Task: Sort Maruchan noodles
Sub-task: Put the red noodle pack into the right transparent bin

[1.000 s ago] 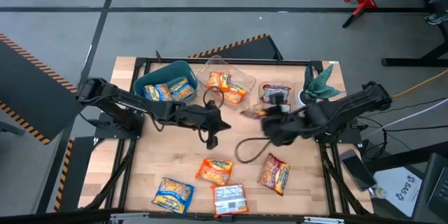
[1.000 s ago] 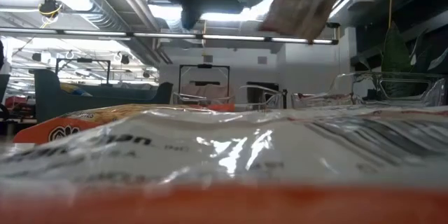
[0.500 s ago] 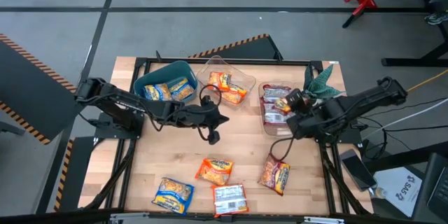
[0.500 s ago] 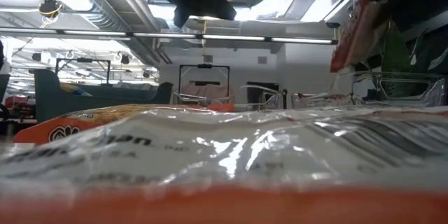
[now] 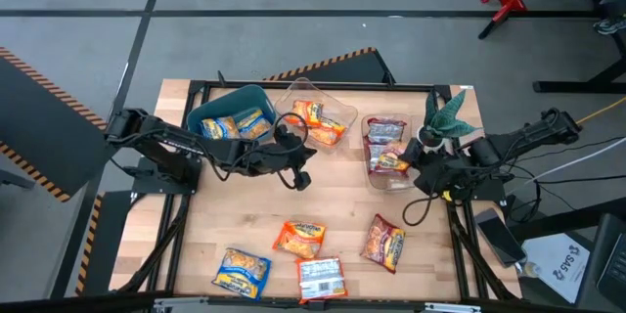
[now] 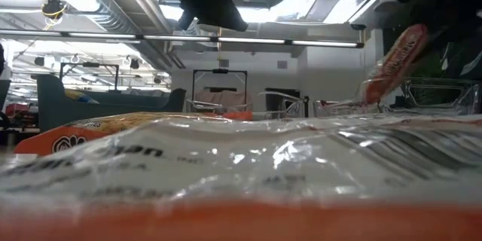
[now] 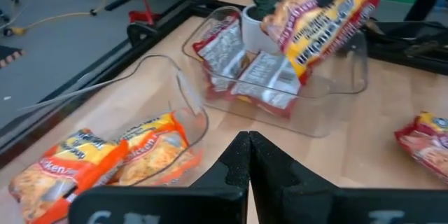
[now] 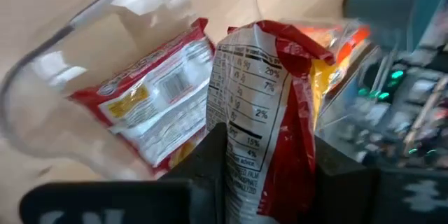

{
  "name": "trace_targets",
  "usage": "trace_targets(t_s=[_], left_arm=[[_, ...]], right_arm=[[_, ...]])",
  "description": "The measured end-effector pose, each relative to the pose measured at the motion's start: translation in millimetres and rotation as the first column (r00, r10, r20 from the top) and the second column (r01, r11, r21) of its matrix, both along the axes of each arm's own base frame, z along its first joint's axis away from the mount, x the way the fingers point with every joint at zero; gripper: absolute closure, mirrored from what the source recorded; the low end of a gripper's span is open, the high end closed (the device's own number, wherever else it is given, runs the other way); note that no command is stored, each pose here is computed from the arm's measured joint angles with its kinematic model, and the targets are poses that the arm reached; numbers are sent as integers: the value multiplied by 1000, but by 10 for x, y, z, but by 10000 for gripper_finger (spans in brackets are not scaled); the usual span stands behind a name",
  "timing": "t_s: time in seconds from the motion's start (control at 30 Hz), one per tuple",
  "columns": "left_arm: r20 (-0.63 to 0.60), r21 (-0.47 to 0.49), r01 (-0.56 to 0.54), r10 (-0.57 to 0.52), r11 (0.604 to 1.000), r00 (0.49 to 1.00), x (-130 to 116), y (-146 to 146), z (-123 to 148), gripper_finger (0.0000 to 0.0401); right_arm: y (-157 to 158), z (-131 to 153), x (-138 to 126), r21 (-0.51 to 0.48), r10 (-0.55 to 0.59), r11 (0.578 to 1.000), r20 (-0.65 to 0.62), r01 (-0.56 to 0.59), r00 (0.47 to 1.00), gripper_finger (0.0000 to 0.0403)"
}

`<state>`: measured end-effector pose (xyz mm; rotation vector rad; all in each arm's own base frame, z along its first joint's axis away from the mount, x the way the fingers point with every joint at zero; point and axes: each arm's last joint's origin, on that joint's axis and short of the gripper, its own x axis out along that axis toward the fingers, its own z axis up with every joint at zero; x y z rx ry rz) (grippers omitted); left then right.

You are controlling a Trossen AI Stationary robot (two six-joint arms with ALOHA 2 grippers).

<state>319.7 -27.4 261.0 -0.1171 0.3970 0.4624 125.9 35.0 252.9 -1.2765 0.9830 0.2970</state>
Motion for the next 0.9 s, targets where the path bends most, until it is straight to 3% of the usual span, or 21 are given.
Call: trace_targets(t_s=[0.17,0.27,0.4,0.63,0.9], left_arm=[[4,-22,-48,48,999,999,4,117,-6,401],[11,-35,-76,76,997,997,7,182,-6,401],[7,-35,-97,97,995,995,7,250,-9,401],[3,-35,-112,112,993,994,5,306,-13,401],[-8,-34,-109,109,993,994,0,302,-22,401]], right_arm=[[-4,-179,-33,-18,114,993,34,-114,993,318],[-10,-311,-73,-6,155,988,-16,-155,988,318],[-13,-441,-84,-8,158,987,-46,-159,986,318],[22,-390,-5,-1,182,983,53,-182,982,318],[-38,-480,0,25,164,986,16,-164,986,318]])
